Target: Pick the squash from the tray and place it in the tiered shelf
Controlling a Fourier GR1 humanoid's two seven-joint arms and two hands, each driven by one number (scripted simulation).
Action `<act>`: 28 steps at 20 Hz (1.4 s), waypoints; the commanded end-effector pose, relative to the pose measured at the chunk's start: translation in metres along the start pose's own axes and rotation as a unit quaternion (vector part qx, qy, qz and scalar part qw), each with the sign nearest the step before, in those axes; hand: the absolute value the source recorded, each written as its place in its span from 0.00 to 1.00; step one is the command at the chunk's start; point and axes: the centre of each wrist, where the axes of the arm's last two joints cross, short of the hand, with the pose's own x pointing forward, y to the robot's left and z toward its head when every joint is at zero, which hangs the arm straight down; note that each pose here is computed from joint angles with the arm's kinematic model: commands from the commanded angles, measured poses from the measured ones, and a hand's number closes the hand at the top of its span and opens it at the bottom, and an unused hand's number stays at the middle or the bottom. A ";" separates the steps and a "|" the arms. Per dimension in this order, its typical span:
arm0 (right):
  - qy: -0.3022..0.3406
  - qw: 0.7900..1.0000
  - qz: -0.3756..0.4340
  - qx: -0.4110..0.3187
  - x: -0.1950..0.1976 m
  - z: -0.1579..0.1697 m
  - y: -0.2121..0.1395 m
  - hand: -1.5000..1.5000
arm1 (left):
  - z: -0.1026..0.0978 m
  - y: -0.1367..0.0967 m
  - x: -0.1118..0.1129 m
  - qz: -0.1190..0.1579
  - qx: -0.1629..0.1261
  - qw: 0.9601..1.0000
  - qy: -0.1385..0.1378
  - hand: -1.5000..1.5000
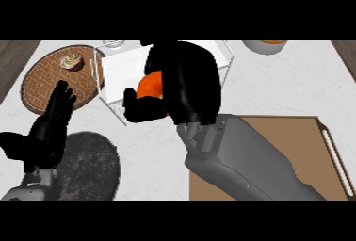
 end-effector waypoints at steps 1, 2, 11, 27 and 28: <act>0.034 0.999 -0.024 -0.015 -0.013 -0.034 0.011 1.00 | -0.001 -0.002 0.006 -0.001 -0.007 1.000 -0.007 0.50; 0.032 0.999 -0.020 -0.024 -0.025 -0.033 0.026 1.00 | -0.003 0.005 0.010 0.006 -0.001 1.000 0.005 0.50; 0.017 0.998 -0.035 -0.055 -0.045 -0.061 0.064 1.00 | -0.003 -0.002 0.002 -0.001 -0.002 1.000 -0.001 0.50; 0.057 0.992 -0.110 -0.028 -0.076 -0.114 0.072 0.00 | -0.006 -0.016 0.003 0.010 -0.021 1.000 -0.004 0.50; 0.058 0.992 -0.114 -0.015 -0.068 -0.119 0.065 0.00 | -0.009 -0.001 0.008 -0.002 -0.004 1.000 -0.007 0.50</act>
